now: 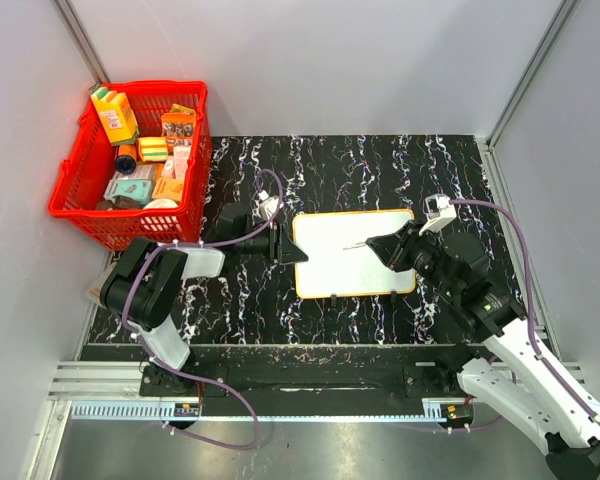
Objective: Write a sentence on the whiteboard
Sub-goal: Hold the whiteboard on the whiteboard stand.
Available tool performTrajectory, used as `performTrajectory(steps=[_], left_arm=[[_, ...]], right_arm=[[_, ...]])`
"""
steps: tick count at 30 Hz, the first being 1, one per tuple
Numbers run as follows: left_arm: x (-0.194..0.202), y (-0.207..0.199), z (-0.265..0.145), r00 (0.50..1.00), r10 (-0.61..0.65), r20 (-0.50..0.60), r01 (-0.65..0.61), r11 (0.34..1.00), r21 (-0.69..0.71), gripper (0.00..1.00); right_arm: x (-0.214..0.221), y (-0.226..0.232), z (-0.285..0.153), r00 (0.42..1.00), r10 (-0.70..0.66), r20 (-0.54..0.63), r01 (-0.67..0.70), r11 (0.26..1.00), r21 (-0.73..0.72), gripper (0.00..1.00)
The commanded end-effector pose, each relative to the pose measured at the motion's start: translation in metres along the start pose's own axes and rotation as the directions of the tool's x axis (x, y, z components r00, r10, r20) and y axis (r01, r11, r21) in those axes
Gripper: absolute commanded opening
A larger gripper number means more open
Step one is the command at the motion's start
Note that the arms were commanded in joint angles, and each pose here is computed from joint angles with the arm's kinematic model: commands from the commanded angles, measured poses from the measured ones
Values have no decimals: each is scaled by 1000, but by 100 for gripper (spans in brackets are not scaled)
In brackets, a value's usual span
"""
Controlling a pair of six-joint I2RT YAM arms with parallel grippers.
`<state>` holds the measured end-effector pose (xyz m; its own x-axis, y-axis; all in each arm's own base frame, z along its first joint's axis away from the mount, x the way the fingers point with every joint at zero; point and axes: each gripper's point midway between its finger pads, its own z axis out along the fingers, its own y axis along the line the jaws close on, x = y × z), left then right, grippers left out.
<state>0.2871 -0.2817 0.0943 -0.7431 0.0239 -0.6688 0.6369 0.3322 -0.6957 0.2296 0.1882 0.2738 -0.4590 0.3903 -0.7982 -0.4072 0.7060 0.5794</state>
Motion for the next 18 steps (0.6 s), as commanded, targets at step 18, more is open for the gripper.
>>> performTrajectory(steps=[18], left_arm=[[-26, -10, -39, 975, 124, 185, -108, 990, -90, 86]], right_arm=[[-5, -5, 11, 998, -48, 31, 47, 999, 13, 0]])
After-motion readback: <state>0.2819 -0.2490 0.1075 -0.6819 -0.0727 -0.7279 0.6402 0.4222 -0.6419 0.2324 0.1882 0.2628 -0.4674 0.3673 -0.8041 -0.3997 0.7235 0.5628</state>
